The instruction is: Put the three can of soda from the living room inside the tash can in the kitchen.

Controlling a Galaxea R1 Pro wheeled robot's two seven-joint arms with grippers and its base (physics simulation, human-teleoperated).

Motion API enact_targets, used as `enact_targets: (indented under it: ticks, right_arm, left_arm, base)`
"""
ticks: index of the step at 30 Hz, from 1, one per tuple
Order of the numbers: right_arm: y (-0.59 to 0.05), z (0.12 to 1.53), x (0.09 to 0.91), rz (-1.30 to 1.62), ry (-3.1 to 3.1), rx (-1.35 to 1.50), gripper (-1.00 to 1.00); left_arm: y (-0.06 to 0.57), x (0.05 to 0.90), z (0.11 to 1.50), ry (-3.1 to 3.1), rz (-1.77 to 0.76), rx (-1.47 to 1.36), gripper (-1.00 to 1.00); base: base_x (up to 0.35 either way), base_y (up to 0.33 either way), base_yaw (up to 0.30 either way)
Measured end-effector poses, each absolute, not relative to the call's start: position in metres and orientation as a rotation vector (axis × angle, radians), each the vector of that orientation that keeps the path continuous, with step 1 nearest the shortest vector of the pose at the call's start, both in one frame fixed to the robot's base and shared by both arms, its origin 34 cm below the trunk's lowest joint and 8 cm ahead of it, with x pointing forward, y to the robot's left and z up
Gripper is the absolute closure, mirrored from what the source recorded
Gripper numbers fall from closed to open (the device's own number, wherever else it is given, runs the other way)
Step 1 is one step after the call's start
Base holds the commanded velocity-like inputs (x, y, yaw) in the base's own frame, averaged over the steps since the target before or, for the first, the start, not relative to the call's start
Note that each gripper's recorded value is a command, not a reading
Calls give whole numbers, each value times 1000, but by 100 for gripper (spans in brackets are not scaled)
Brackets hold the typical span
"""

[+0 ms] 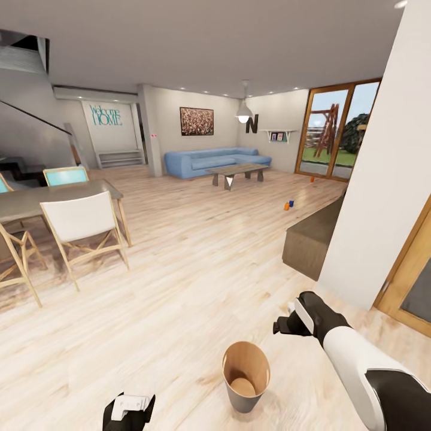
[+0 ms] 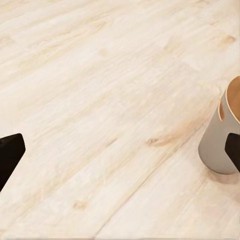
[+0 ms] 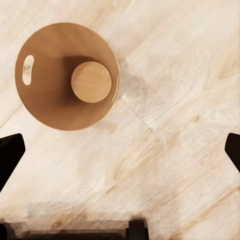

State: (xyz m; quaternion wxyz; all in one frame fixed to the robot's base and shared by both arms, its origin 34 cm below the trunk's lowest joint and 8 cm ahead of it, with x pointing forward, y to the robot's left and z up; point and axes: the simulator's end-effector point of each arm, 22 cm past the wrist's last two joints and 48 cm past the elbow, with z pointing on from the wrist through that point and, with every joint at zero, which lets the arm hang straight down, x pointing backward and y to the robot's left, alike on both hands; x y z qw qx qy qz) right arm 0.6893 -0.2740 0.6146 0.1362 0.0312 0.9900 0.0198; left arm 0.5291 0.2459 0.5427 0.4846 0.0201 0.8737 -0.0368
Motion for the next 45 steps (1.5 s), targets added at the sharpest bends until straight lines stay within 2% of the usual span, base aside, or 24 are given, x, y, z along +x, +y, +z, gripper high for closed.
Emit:
enact_targets:
  ticks: [11, 18, 25, 45]
  right_arm:
    - [-272, 592, 685, 56, 2868, 84, -100]
    - [-271, 577, 683, 55, 2869, 76, -100]
    - [-272, 563, 680, 52, 2869, 78, -100]
    - [-272, 521, 672, 51, 2869, 77, -100]
  left_arm:
    - [244, 567, 566, 2166, -100, 45, -100]
    - [243, 643, 619, 2179, -113, 37, -100]
    - [239, 700, 599, 2389, -169, 18, -100]
    - [240, 681, 514, 2641, -190, -17, -100]
  base:
    - [0, 0, 0]
    - [0, 0, 0]
    - [0, 0, 0]
    - [0, 0, 0]
